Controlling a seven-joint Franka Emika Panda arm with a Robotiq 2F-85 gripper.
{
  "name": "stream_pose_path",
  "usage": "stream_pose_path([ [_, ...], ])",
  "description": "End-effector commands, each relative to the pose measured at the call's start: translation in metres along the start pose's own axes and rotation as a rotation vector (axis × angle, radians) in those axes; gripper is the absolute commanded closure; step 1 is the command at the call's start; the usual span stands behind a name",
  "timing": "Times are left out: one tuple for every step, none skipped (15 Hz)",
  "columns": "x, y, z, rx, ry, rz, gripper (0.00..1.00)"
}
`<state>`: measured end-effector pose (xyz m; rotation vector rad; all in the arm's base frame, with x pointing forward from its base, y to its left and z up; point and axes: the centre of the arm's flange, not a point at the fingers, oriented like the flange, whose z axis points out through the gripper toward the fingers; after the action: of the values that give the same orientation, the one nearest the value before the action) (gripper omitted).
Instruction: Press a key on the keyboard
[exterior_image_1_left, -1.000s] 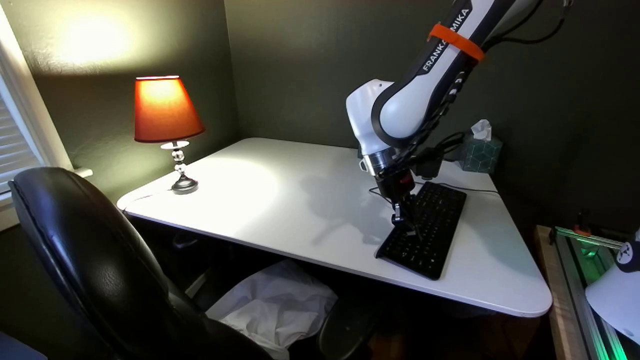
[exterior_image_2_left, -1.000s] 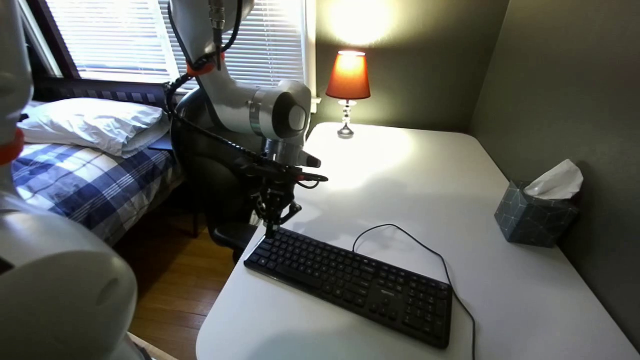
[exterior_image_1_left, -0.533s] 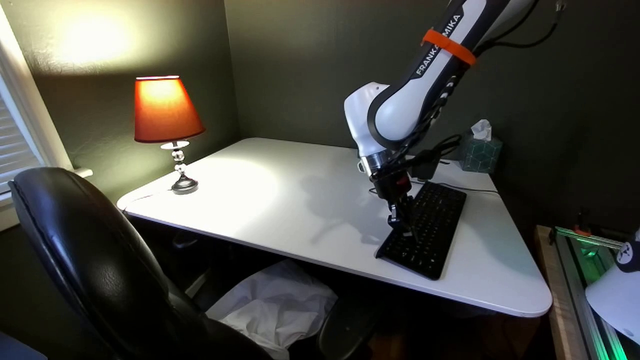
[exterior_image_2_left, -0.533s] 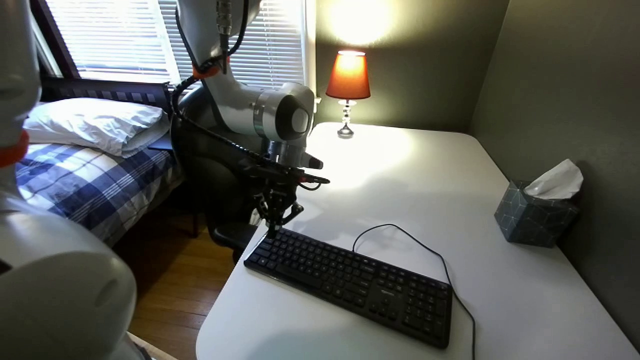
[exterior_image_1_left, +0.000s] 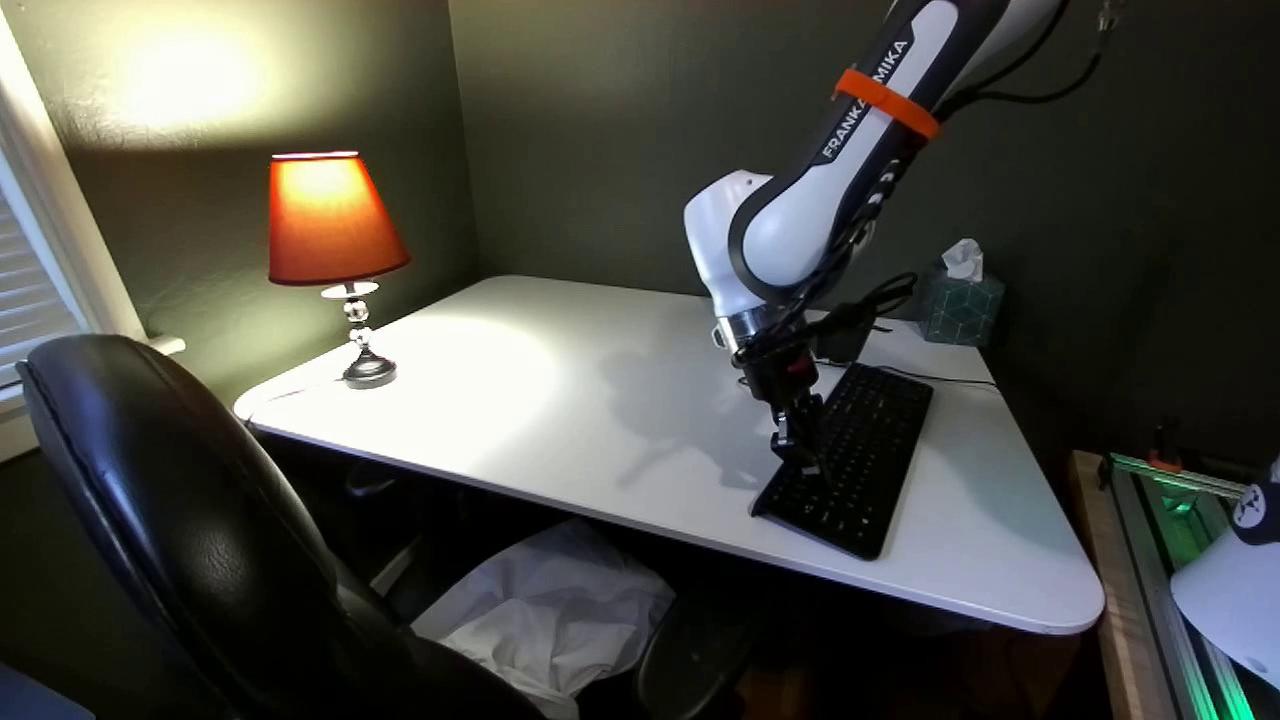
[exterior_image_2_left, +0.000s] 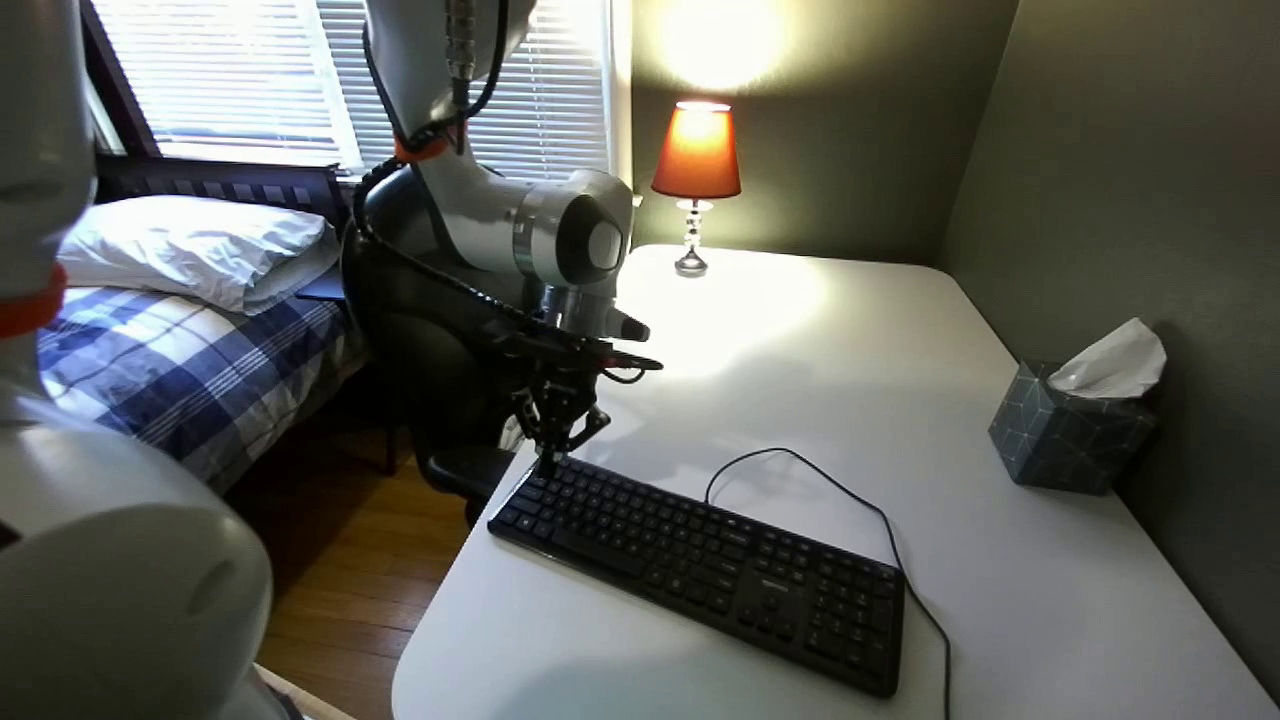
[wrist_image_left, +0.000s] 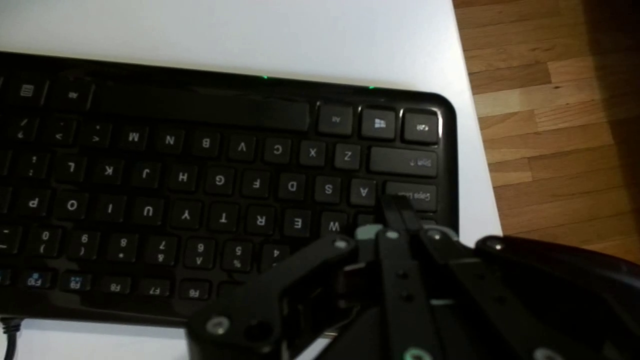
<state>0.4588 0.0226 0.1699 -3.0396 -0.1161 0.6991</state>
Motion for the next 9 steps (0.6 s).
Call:
stream_pose_path([
  [0.009, 0.001, 0.004, 0.020, 0.008, -0.001, 1.00],
  [0.011, 0.000, 0.004, 0.020, 0.007, -0.002, 1.00],
  [0.012, 0.000, 0.004, 0.020, 0.007, -0.003, 1.00],
  [0.013, 0.001, 0.004, 0.021, 0.007, -0.004, 1.00],
  [0.015, 0.001, 0.004, 0.022, 0.007, -0.006, 1.00],
  [0.016, 0.000, 0.004, 0.023, 0.005, -0.009, 1.00],
  [0.017, -0.001, 0.004, 0.022, 0.002, -0.012, 1.00],
  [0.019, -0.002, 0.004, 0.022, 0.002, -0.012, 1.00],
  [0.020, -0.003, 0.005, 0.022, 0.001, -0.013, 1.00],
])
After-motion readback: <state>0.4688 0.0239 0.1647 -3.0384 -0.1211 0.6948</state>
